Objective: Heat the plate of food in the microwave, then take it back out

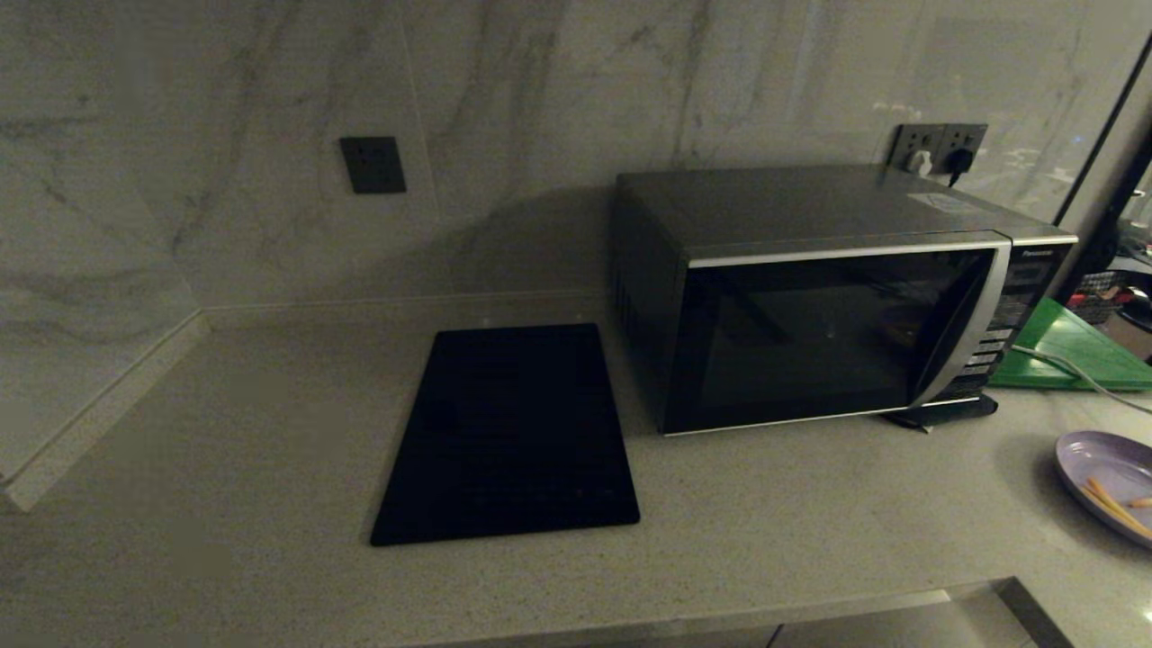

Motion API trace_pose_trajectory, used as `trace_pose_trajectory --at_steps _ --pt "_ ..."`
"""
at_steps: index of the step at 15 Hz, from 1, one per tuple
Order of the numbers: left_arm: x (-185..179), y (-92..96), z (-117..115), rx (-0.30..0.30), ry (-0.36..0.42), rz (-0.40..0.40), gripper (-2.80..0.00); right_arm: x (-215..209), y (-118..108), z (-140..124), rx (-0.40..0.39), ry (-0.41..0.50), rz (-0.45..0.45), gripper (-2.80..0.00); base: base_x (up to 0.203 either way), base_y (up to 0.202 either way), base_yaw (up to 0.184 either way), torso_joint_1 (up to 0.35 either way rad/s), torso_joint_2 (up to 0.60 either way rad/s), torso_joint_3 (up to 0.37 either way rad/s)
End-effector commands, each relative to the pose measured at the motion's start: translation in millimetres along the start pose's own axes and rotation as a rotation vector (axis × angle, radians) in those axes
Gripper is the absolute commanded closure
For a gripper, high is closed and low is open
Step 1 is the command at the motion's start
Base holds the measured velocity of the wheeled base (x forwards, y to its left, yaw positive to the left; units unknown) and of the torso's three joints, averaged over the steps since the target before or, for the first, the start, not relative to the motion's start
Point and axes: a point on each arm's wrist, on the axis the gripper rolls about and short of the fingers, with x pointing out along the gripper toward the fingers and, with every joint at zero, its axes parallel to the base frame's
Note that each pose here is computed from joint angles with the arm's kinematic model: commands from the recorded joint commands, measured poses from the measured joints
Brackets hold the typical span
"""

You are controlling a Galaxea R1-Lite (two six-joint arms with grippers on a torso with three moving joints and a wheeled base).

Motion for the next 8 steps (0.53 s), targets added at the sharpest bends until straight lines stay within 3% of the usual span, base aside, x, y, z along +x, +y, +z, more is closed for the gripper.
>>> trace_pose_trajectory --at_steps 1,8 --pt "0.1 0.0 0.1 -0.001 0.001 0.002 0.0 0.2 -0.1 -0.4 0.002 0.002 -0.001 0.0 0.0 0.0 0.0 0.0 0.0 0.0" --pt "0.1 0.0 0.1 -0.001 0.001 0.001 0.0 0.2 -0.2 -0.2 0.023 0.0 -0.007 0.0 0.0 0.0 0.0 0.0 0.0 0.0"
